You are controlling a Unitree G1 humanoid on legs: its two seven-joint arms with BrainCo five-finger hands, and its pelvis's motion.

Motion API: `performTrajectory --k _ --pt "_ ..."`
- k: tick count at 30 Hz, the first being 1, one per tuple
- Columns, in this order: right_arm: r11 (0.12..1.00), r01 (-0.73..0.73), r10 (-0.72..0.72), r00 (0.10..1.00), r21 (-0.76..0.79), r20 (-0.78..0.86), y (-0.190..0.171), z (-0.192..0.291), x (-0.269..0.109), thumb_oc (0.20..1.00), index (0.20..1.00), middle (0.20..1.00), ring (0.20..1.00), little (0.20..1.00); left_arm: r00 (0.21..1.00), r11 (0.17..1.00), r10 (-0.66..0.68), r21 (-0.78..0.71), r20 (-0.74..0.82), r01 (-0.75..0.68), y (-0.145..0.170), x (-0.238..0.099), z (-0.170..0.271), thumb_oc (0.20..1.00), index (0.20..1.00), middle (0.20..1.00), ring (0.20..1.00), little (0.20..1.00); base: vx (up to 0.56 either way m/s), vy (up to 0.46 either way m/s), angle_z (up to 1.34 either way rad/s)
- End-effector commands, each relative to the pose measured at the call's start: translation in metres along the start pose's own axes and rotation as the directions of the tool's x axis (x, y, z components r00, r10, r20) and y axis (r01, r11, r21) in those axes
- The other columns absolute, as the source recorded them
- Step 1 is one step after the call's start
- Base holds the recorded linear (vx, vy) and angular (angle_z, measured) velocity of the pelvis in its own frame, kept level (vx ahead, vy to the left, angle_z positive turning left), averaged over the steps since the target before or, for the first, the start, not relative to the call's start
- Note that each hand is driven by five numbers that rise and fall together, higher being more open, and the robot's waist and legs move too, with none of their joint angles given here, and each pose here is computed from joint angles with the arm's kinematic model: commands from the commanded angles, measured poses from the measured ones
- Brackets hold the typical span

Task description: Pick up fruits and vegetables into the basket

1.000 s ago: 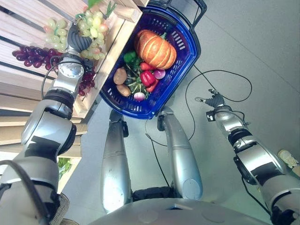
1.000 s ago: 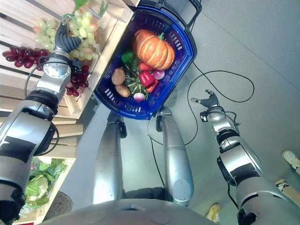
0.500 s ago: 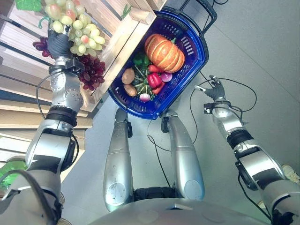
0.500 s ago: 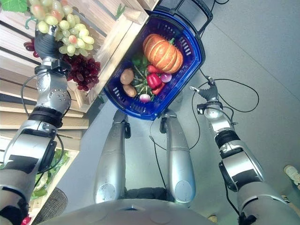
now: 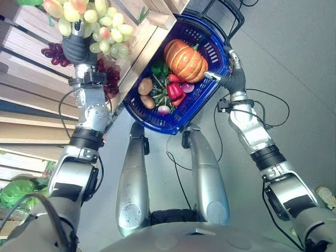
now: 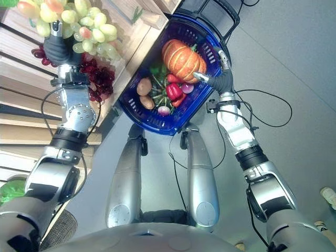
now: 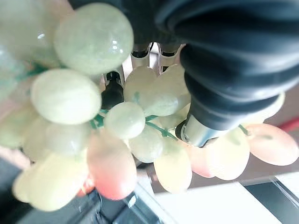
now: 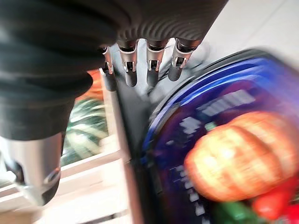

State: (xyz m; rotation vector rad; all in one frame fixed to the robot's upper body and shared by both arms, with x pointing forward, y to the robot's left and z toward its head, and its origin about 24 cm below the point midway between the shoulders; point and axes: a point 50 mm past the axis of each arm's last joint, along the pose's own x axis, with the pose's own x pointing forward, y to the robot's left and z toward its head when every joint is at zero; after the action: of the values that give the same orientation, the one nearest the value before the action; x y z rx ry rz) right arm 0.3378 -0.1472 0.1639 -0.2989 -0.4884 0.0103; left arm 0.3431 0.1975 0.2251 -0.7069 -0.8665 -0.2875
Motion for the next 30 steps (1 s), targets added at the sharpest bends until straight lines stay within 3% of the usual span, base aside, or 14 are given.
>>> performTrajectory --k 1,4,16,30 --pt "1.000 -0.030 0.029 0.987 0.008 0.157 0.001 0.028 -0.002 1.000 1.000 1.000 1.000 1.000 0.979 0.986 -0.163 0.048 0.124 0.158 -0.030 0.009 0.018 0.200 0.200 0.200 0.200 0.200 0.01 0.033 0.01" --pt "0.996 -0.090 0.087 0.965 0.001 0.249 0.010 0.050 0.002 1.000 1.000 1.000 1.000 1.000 0.963 0.972 -0.234 0.021 0.132 0.233 -0.047 0.010 0.018 0.200 0.200 0.200 0.200 0.200 0.00 0.012 0.00" --pt "0.954 -0.300 0.272 0.896 0.025 0.351 0.040 0.094 0.009 1.000 1.000 1.000 1.000 1.000 0.891 0.889 -0.445 -0.075 0.094 0.452 -0.101 0.012 0.009 0.200 0.200 0.200 0.200 0.200 0.00 0.002 0.00" --pt "0.895 -0.420 0.362 0.879 0.147 0.310 0.067 0.103 0.015 1.000 1.000 1.000 1.000 1.000 0.797 0.781 -0.604 -0.185 0.021 0.596 -0.141 0.009 -0.009 0.200 0.200 0.200 0.200 0.200 0.00 -0.006 0.02"
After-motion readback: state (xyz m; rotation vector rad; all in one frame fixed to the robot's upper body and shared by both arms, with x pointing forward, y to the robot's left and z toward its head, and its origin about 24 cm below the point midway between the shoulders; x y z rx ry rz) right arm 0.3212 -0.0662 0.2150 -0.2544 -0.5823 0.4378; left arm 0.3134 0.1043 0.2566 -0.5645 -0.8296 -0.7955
